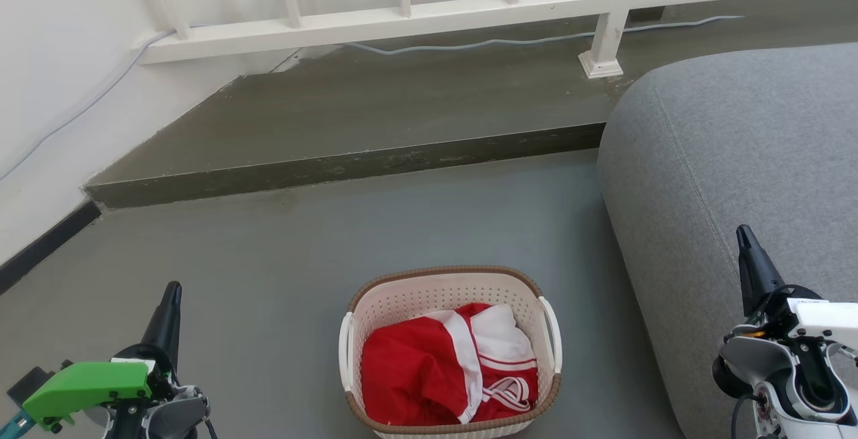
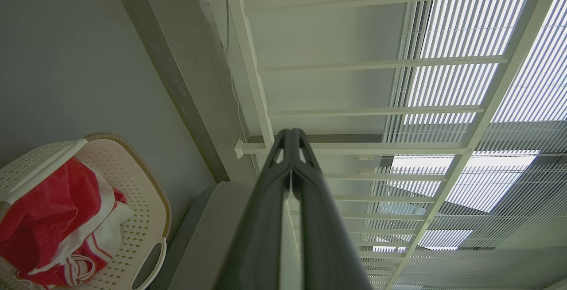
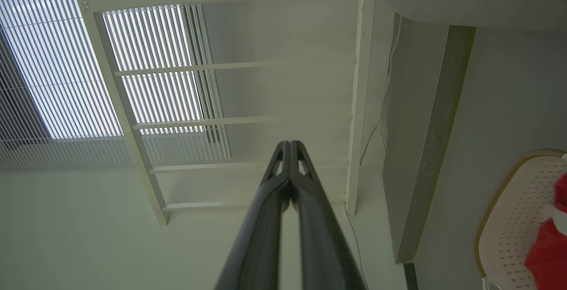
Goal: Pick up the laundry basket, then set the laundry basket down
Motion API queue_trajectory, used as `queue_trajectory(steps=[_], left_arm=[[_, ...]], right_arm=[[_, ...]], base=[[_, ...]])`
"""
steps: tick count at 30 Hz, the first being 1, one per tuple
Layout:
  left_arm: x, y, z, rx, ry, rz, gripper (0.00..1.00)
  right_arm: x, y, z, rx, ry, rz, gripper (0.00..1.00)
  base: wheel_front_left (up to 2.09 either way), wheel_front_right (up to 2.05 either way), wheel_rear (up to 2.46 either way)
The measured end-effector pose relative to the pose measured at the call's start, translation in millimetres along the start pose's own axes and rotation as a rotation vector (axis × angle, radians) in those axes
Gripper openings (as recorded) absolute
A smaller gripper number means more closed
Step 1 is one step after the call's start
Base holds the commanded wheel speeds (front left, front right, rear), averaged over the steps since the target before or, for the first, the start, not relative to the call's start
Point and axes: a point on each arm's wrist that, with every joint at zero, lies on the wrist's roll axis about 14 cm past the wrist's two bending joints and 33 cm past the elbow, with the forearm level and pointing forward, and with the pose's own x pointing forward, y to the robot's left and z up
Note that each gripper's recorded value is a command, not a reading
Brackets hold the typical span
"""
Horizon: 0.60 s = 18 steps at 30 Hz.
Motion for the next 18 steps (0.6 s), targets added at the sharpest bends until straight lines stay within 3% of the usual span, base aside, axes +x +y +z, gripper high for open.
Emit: queue_trajectory(steps=[18], left_arm=[[0.0,0.0,0.0,0.0,0.0,0.0,0.0]], right_arm=[[0.0,-0.1,-0.2,0.001,0.0,0.0,0.0]], base=[[0.0,0.0,0.0]])
